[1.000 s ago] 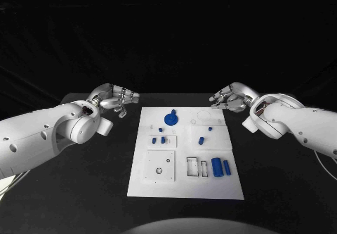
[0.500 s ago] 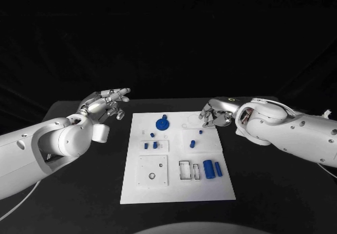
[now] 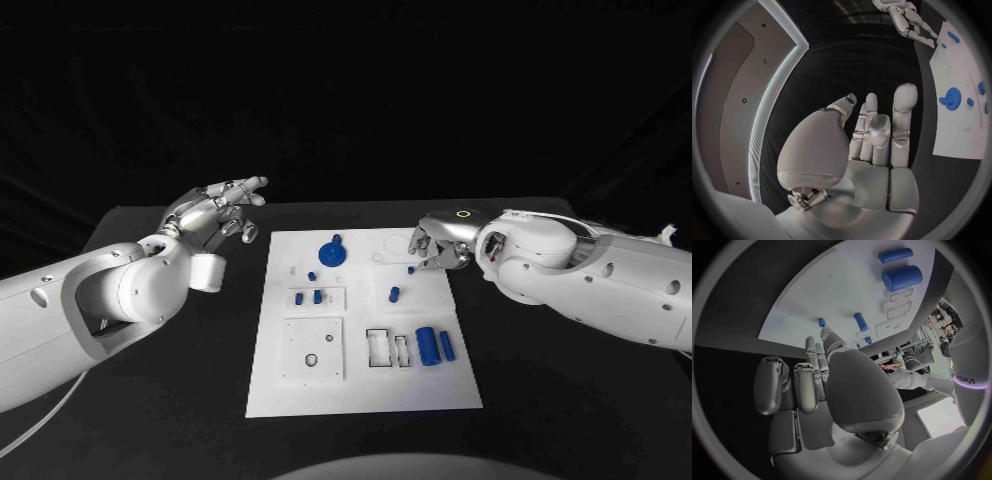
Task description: Assemble the parts on the task board
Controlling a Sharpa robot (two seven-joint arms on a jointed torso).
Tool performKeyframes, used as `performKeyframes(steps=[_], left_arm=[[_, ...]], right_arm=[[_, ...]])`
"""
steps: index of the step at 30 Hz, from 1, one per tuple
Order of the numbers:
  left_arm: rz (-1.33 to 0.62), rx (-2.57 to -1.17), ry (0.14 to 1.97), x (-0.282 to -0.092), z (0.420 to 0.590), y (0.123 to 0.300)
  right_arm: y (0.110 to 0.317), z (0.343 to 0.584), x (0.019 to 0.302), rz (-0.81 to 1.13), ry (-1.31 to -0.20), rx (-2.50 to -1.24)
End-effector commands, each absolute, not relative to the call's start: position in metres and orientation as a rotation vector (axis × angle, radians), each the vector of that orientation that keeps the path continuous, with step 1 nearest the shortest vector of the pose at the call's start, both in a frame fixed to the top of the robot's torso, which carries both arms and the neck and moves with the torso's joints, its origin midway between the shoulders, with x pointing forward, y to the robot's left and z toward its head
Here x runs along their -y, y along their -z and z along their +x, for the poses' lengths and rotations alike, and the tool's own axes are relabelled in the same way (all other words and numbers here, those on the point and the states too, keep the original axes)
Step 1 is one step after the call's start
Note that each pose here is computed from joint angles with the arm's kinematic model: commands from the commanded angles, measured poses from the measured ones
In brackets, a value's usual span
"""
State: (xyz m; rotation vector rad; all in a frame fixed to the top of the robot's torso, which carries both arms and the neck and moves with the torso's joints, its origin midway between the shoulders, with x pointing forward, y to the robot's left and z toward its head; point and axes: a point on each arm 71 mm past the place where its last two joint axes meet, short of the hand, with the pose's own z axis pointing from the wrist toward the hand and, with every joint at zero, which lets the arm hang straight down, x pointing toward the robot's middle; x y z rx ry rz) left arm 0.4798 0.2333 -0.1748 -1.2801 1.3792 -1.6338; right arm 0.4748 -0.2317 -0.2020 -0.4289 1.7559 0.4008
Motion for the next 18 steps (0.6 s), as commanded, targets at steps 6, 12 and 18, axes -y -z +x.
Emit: performKeyframes(steps=[6,12,18], left_arm=[[-1.279,-1.366,1.671,-0.232,0.478,0.172],[-1.28,-1.368,1.67,-0.231,0.477,0.172],[-1.281,-1.363,1.663,-0.232,0.477,0.172]], right_arm=[[0.211,0.474,0.225,-0.496,-0.351,-1.777],[0.216,0.474,0.221,-0.506,-0.358,-1.788],[0.222,0.475,0.218,-0.514,-0.361,-1.798]])
